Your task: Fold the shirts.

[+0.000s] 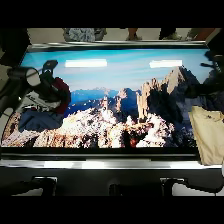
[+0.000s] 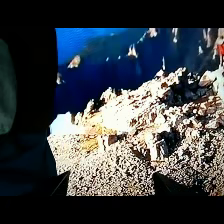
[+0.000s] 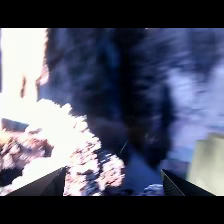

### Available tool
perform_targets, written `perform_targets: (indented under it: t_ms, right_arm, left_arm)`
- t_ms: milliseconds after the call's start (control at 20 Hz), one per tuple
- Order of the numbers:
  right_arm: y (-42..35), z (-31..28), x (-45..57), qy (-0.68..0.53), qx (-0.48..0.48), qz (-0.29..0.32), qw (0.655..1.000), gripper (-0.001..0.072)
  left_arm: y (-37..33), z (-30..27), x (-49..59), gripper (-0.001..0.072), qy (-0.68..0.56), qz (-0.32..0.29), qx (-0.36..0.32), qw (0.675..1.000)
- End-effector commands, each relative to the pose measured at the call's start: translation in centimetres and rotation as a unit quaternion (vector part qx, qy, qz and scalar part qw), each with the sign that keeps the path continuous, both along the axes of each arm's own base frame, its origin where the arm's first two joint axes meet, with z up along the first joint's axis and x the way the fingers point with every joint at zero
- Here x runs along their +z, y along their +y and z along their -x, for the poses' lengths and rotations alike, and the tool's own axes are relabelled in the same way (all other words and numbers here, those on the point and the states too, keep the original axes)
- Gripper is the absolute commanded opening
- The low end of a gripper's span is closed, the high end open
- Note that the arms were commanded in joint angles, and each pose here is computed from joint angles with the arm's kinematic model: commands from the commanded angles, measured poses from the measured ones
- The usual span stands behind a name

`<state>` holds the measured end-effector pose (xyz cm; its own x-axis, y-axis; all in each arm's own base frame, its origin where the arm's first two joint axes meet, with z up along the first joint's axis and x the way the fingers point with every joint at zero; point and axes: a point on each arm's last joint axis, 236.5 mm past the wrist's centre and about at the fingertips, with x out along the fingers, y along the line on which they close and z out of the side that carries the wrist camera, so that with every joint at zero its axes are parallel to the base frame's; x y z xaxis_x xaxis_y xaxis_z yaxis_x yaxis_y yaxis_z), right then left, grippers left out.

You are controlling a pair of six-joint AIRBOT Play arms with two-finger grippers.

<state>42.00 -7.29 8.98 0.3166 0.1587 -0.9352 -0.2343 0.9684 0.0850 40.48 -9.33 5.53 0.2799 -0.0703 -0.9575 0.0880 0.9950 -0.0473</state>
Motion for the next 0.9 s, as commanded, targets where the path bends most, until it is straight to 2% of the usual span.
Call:
perform_targets:
  t_ms: [0, 850]
  right_arm:
    - [4.44, 1.0, -2.86, 0.066, 0.059, 0.005, 0.996, 0.0686]
    - [4.16, 1.1, -2.97, 0.069, 0.06, 0.016, 0.996, 0.0684]
  left_arm:
    - [-0.48, 2.41, -2.51, 0.059, -0.001, 0.023, 0.022, 0.999]
    - [-0.47, 2.35, -2.69, 0.0591, 0.0, 0.02, 0.016, 1.0]
